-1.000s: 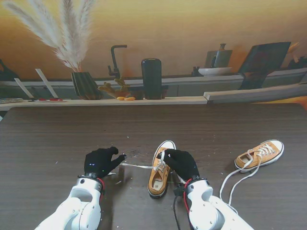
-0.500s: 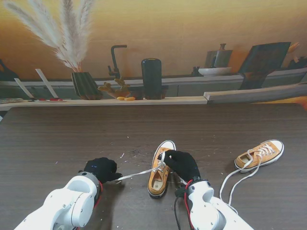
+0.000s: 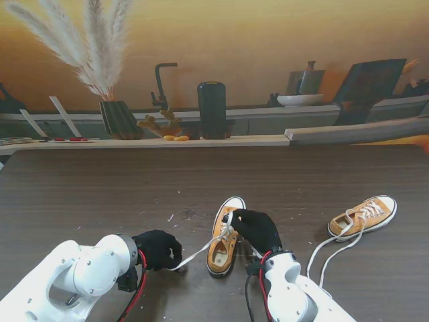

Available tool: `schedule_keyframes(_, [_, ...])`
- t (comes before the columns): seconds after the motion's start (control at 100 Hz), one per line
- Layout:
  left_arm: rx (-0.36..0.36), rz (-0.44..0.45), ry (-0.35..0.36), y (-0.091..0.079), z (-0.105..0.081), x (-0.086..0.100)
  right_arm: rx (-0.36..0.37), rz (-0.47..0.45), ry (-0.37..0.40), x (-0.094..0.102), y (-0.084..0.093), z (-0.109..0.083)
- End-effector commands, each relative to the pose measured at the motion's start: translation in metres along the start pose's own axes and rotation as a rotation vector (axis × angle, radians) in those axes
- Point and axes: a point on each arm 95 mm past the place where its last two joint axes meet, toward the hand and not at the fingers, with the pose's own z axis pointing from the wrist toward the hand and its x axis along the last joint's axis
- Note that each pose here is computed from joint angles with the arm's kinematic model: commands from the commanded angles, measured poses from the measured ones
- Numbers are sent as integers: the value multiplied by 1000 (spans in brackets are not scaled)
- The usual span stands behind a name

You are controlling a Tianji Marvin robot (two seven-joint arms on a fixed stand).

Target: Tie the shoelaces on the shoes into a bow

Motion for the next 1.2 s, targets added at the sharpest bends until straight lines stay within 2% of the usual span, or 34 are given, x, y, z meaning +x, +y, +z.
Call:
schedule_keyframes(0.0, [-10,18,-12,-2,0,-8,10,-3,5,1,1,0])
schedule_keyframes(0.16, [-101,-279,196,1,6,-19,12,-5,4,1,1,1])
schedule_keyframes(0.45, [-90,-623,381,17,24,-31,10,-8,5,3,4,2])
schedule_keyframes(0.64, [-19,-781,472,28,33,-29,11,-10,4,2,3,2])
schedule_keyframes(0.93, [73,-949,564,37,37,-21,22,-19,4,3,3,1])
schedule_keyframes(1.19, [76,-1150,651,44,39,-16,28,-25,5,4,2,0])
